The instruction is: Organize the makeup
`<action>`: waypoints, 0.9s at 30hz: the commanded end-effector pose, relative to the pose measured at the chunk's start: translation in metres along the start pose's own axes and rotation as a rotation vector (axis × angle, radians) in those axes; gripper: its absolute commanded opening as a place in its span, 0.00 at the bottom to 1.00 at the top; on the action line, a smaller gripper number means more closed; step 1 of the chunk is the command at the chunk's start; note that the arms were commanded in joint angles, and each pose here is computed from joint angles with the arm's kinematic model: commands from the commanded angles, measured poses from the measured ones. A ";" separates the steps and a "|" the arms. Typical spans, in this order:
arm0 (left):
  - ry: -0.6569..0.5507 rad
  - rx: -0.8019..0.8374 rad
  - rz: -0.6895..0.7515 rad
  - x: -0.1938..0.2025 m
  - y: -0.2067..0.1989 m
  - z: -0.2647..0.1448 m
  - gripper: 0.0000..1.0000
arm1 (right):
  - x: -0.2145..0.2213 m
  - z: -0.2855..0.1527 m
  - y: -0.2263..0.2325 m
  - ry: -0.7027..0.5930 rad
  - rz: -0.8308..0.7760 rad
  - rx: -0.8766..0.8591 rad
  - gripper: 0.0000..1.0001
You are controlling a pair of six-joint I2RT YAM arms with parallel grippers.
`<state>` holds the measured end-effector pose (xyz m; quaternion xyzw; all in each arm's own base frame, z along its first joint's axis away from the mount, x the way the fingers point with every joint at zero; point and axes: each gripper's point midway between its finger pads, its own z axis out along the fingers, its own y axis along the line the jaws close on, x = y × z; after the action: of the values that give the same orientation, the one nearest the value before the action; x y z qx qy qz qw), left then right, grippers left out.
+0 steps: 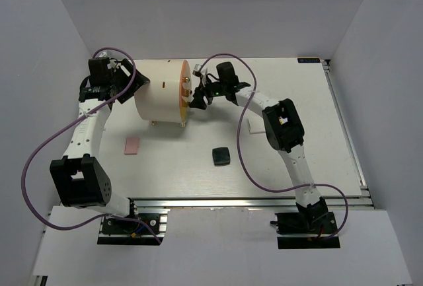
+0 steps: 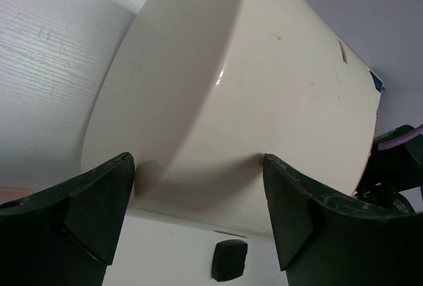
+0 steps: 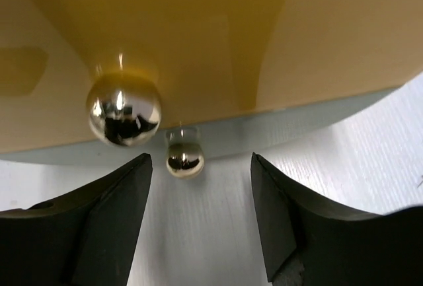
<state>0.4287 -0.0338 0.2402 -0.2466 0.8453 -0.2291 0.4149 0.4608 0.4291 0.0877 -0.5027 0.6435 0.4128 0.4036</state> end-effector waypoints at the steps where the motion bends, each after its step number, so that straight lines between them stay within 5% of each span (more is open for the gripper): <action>1: 0.012 -0.003 0.002 0.000 0.000 0.000 0.88 | -0.025 0.009 -0.001 -0.065 -0.071 -0.028 0.66; 18: 0.013 -0.003 -0.005 -0.001 0.001 0.005 0.88 | -0.020 0.006 0.005 -0.044 -0.098 -0.050 0.25; 27: 0.013 -0.022 -0.012 -0.001 0.007 0.006 0.88 | -0.012 -0.025 -0.008 -0.028 -0.082 -0.004 0.20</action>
<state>0.4336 -0.0319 0.2393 -0.2505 0.8429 -0.2329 0.4153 0.4579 0.4307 0.0883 -0.5254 0.6136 0.4241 0.4095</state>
